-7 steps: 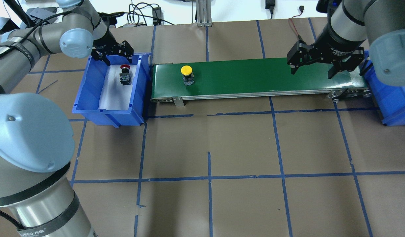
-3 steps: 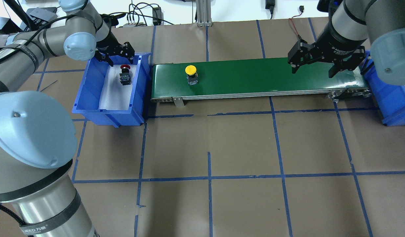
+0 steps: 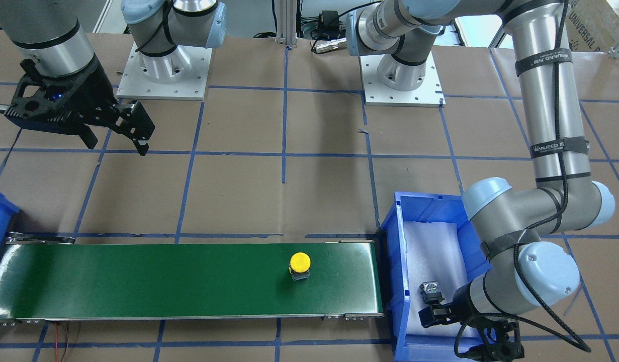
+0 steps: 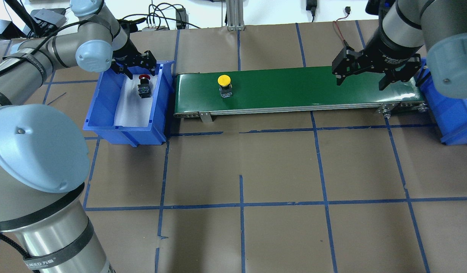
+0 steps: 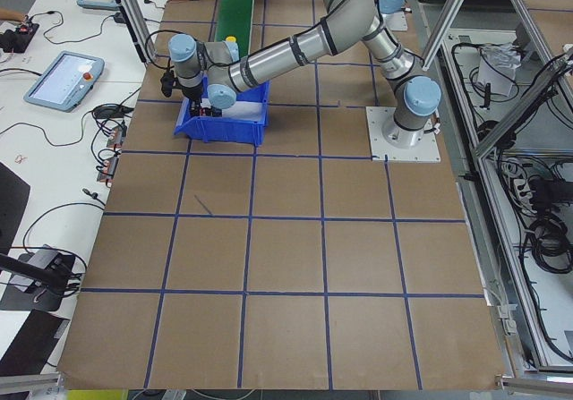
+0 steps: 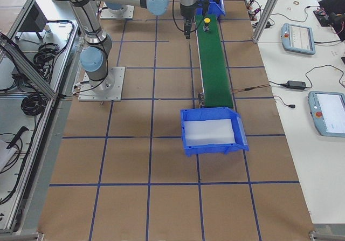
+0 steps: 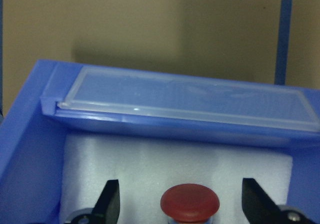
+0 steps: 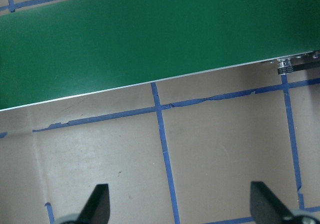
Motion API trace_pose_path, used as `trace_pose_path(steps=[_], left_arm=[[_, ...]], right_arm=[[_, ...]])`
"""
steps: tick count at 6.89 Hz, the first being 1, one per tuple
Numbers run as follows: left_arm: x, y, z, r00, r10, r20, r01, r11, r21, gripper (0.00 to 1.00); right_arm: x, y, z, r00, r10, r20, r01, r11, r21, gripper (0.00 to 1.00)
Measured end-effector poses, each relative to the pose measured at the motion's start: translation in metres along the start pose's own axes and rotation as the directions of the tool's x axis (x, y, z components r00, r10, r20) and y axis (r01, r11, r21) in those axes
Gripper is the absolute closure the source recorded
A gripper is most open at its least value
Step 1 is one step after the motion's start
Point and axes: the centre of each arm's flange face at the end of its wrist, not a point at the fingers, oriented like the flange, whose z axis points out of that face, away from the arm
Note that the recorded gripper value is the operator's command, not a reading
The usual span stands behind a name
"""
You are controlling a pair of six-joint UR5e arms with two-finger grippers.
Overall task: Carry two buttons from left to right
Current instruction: 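Lower the left gripper and grasp the red mushroom button, then lift the red button out of the bin with the left gripper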
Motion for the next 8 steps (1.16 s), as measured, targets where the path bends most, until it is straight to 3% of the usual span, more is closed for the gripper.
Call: trace_pose_path(steps=[1,3,4,6,8], left_arm=[[0.000,0.000,0.003,1.000,-0.009,-0.003,0.009,1.000,-0.003,0.20],[0.000,0.000,0.005,1.000,-0.014,-0.005,0.014,1.000,-0.007,0.68],[0.000,0.000,0.006,1.000,-0.015,-0.006,0.015,1.000,-0.007,0.78],[0.001,0.001,-0.002,1.000,-0.015,-0.008,0.015,1.000,-0.001,0.80],[0.005,0.007,-0.038,1.000,-0.005,-0.006,0.005,1.000,0.017,0.80]], right_arm=[[0.000,0.000,0.000,1.000,0.000,0.000,0.000,1.000,0.000,0.00],[0.001,-0.001,0.001,1.000,-0.001,0.000,0.001,1.000,-0.001,0.00],[0.001,-0.001,0.001,1.000,-0.001,-0.001,0.001,1.000,-0.001,0.00],[0.002,-0.002,0.001,1.000,0.001,0.000,-0.001,1.000,-0.001,0.00],[0.005,-0.003,0.004,1.000,0.008,-0.002,-0.008,1.000,-0.008,0.00]])
